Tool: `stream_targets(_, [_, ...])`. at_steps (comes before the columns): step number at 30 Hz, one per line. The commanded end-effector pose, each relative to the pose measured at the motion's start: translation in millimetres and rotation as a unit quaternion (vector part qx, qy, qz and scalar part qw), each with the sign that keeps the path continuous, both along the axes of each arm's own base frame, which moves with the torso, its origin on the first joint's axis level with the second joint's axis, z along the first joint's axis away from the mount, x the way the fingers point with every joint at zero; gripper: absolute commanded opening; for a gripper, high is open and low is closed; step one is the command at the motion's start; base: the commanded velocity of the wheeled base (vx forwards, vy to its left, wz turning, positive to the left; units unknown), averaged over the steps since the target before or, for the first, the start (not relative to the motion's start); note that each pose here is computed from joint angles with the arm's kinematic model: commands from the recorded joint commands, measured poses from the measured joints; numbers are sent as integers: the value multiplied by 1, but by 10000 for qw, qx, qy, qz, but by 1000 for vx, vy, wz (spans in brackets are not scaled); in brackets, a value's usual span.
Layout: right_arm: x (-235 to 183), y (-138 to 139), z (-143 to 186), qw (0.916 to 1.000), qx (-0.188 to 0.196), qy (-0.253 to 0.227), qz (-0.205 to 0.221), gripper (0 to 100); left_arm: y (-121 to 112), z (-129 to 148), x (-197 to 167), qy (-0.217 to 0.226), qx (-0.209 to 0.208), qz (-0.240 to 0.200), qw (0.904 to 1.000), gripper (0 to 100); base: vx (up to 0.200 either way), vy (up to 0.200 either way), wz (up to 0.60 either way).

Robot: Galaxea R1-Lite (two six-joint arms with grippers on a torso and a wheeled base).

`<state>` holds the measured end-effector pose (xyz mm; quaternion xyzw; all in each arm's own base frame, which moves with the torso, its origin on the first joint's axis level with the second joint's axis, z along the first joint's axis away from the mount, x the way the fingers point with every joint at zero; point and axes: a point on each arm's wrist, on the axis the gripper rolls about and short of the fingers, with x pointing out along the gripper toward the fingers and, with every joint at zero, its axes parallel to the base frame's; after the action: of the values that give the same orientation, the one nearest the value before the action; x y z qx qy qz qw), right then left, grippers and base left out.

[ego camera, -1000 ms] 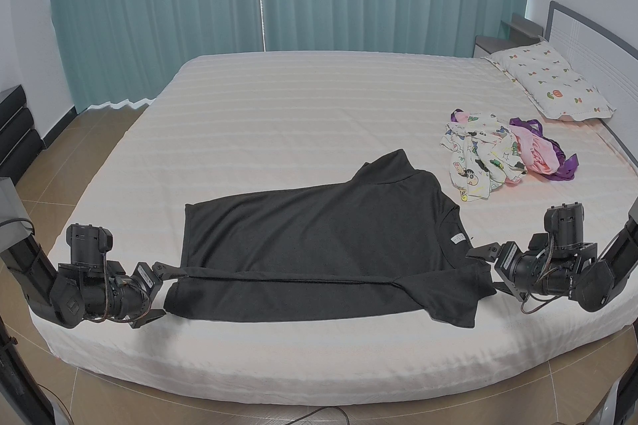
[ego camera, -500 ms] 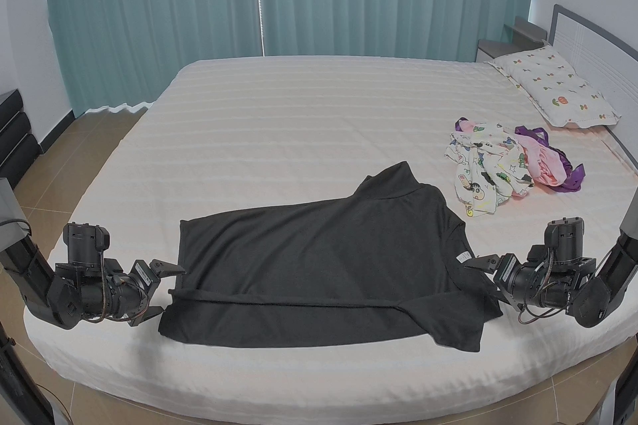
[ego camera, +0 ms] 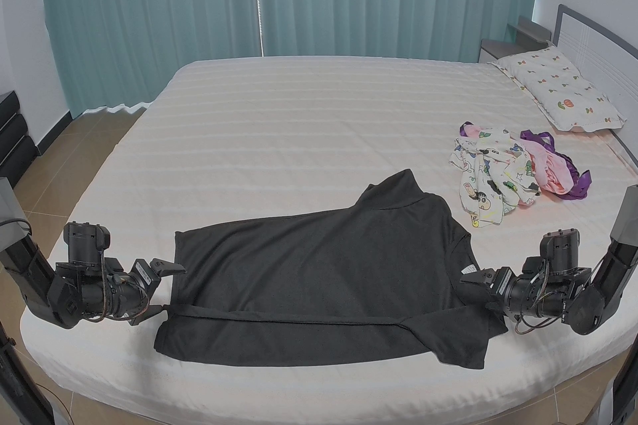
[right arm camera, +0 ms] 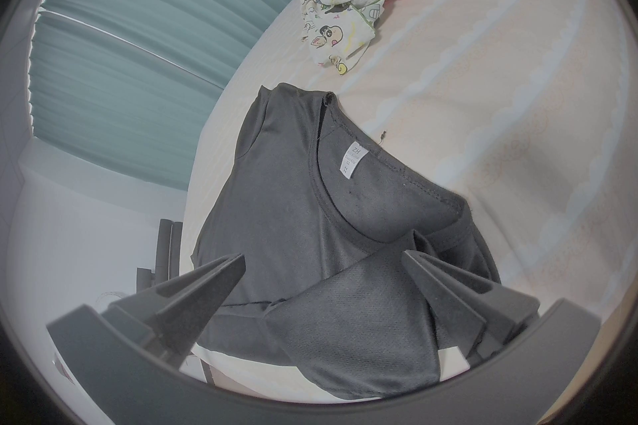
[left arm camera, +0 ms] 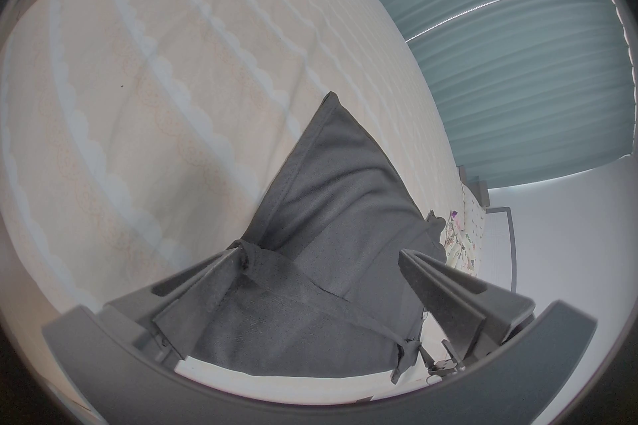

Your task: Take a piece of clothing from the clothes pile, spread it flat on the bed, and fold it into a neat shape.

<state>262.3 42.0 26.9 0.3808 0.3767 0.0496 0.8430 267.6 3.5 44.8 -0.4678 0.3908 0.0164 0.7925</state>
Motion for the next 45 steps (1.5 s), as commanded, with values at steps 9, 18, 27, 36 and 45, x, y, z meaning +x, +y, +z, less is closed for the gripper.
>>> stream_targets(9, [-7, -3, -9, 9997, -185, 146, 94, 100, 0, -1, 0, 28, -2, 3, 10000, 100, 0, 0, 0])
stream_targets(18, [-9, -2, -12, 9993, -269, 182, 177, 100, 0, -2, 0, 41, 3, -9, 10000, 100, 0, 0, 0])
stream_targets(27, [-11, -2, -15, 9986, -408, 190, 264, 100, 0, -2, 0, 41, 3, -9, 10000, 100, 0, 0, 0])
stream_targets(36, [-9, -2, -20, 9983, -421, 248, 303, 100, 0, -2, 0, 41, 3, -9, 10000, 100, 0, 0, 0])
stream_targets(45, [-4, -11, -24, 9993, -365, 28, 106, 0, 0, -2, 2, 18, 4, -2, 10000, 100, 0, 0, 0])
